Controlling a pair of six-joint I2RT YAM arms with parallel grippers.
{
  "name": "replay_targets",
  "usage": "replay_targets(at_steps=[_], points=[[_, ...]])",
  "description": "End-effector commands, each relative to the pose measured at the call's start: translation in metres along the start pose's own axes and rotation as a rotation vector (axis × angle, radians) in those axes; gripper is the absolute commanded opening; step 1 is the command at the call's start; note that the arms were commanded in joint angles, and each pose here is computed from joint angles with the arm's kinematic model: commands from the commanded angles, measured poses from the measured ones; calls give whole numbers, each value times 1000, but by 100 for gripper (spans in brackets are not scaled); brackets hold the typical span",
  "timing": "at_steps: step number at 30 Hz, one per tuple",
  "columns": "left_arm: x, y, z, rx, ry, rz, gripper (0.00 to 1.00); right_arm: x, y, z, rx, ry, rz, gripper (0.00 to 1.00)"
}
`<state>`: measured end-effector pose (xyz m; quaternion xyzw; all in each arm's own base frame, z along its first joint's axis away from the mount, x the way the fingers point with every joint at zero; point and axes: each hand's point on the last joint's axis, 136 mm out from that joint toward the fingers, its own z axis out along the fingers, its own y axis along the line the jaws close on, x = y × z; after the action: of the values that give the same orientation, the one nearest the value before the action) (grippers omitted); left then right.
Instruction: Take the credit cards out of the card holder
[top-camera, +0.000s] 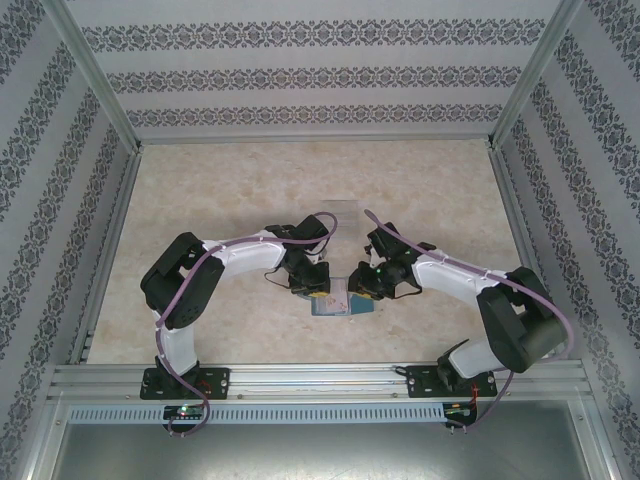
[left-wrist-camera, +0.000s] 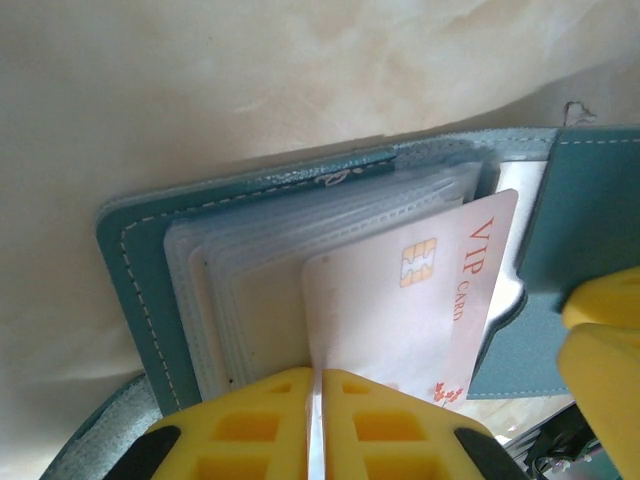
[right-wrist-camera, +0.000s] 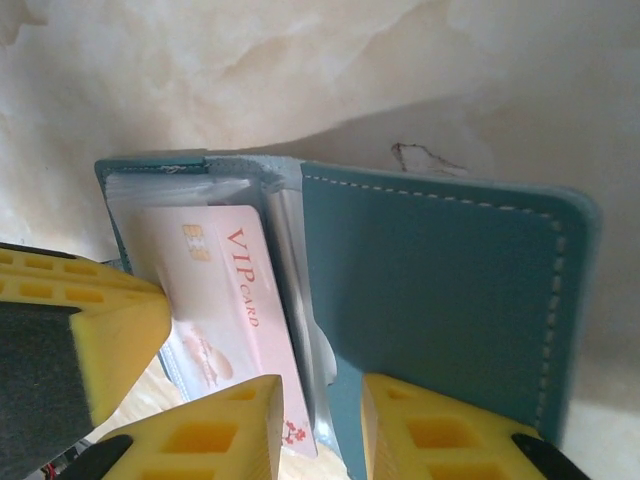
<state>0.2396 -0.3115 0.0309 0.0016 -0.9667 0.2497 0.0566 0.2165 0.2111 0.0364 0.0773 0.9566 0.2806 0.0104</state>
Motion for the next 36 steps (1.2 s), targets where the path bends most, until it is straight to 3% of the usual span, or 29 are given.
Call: replay_targets(at_steps=[1,36], points=[[3,10,-2,-30,0,-2,11,-2,6,8,-82,9,-33,27],[3,20,1,-92,18,-1,11,1,12,29,-227,87,-142,22]])
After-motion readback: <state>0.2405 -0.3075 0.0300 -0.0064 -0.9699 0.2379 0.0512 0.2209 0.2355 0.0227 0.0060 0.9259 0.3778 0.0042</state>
